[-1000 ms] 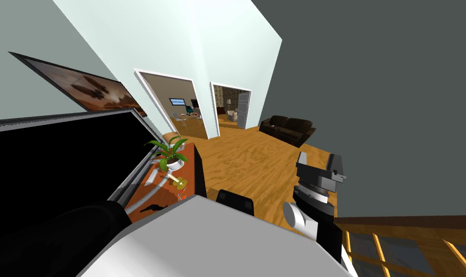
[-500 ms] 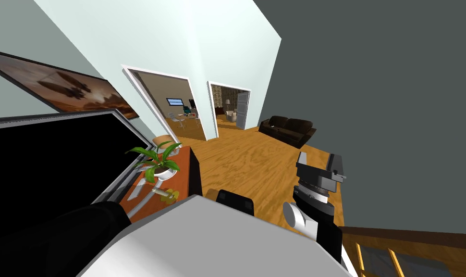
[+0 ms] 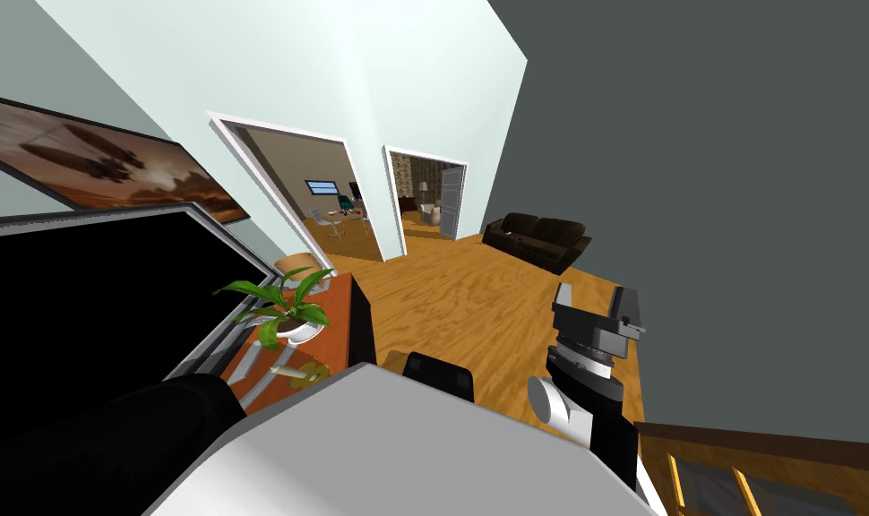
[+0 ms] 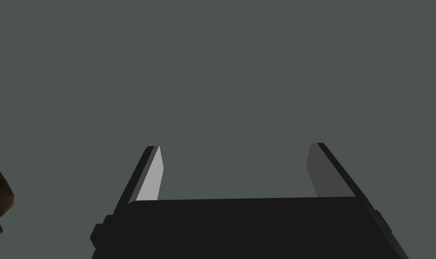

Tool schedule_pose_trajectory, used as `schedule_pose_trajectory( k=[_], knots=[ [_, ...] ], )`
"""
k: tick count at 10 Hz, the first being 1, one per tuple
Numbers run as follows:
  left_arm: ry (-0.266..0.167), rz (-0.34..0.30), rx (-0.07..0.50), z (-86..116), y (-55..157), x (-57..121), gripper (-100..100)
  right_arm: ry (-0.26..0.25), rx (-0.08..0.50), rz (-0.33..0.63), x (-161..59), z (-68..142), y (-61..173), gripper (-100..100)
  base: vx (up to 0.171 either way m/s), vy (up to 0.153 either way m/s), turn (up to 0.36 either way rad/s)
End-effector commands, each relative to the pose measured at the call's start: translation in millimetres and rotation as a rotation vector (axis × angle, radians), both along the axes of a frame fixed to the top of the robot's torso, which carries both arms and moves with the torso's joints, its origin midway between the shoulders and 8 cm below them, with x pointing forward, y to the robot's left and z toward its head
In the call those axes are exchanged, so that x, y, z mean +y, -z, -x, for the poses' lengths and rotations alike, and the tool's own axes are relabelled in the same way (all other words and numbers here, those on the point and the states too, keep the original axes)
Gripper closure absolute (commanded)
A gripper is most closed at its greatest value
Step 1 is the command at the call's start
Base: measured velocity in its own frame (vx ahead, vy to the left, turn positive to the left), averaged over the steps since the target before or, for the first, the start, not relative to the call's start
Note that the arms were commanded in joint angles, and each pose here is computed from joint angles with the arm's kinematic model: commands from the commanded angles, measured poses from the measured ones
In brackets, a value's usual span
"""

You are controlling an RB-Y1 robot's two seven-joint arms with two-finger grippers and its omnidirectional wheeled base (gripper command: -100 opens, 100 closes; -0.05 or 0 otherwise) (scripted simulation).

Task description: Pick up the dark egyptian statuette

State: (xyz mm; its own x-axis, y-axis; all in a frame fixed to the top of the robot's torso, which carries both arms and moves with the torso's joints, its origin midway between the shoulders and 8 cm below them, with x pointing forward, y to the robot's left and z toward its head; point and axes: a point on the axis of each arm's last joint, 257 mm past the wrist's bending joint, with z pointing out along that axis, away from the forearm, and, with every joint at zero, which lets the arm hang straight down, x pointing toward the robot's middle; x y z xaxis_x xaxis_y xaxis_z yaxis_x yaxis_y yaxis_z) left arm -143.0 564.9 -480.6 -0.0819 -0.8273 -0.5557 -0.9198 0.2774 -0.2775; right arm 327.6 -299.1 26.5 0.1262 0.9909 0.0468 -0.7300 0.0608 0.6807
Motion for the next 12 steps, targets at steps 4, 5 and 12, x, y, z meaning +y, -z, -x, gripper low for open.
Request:
schedule_pose_trajectory(
  k=[4,5,12],
  knots=[
    [-0.002,0.0,-0.001,-3.6,5.6,-1.7,100,0.0,0.0,0.0,0.0,0.0,0.0,0,-0.013,0.012,-0.007],
    [0.0,0.0,-0.002,-4.2,5.6,-1.9,100,0.0,0.0,0.0,0.0,0.0,0.0,0,0.0,0.0,0.0],
    [0.002,0.0,0.003,4.2,-4.7,-1.2,0,0.0,0.0,0.0,0.0,0.0,0.0,0,0.01,-0.008,0.009]
  ],
)
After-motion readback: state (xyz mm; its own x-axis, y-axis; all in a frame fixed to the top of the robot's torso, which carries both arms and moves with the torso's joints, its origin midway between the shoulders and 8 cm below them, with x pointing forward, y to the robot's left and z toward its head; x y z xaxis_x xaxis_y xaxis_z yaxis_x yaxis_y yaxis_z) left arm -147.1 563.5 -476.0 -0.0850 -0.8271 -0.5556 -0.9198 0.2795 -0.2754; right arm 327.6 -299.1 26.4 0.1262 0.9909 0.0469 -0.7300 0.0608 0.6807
